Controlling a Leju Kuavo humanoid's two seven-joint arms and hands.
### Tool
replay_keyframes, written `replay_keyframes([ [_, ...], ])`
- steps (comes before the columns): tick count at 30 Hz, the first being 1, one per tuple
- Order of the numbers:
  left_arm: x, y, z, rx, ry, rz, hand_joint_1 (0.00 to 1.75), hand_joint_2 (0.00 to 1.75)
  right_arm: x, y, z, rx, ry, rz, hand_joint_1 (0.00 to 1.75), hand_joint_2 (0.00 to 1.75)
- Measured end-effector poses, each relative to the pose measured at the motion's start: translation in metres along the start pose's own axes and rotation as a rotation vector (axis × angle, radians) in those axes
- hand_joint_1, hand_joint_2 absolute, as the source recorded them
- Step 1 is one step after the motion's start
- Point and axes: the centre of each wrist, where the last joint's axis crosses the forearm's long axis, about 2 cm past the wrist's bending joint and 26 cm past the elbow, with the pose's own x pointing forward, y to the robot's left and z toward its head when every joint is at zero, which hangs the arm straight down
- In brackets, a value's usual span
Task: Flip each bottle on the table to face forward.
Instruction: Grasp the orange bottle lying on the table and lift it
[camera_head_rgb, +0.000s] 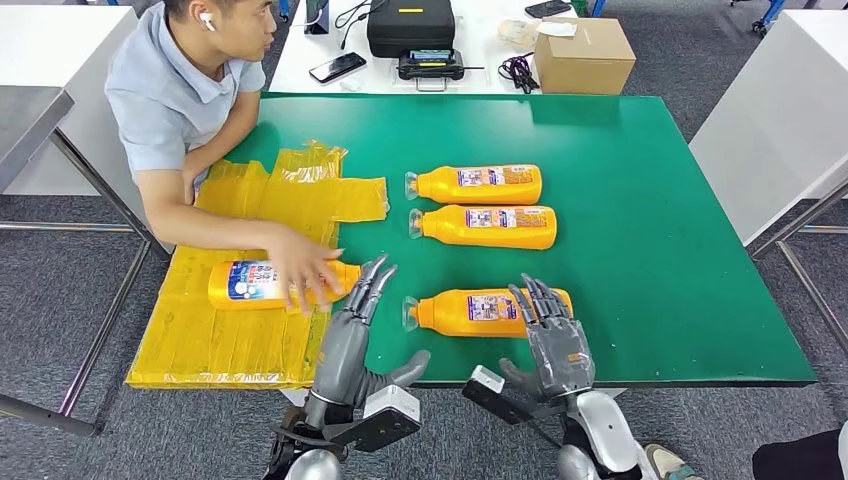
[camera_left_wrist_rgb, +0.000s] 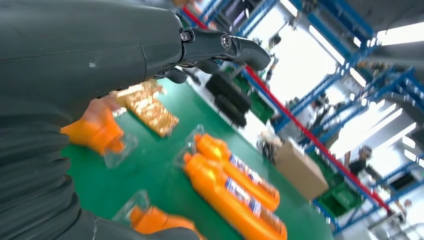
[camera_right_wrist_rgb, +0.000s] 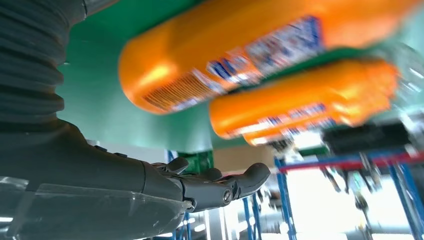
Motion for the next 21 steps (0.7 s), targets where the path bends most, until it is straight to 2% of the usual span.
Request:
replay_keyframes([
  [11,0.002,-0.003,0.002,-0.056,0.010,0.034,0.00,1.75,-0.028,-0.010,-0.003,0.090,0.038,0.053,0.00,1.75],
  [21,0.006,-0.006,0.000,-0.106,-0.005,0.081,0.00,1.75,-0.052,-0.021,-0.021,0.121,0.057,0.126,0.00,1.75],
])
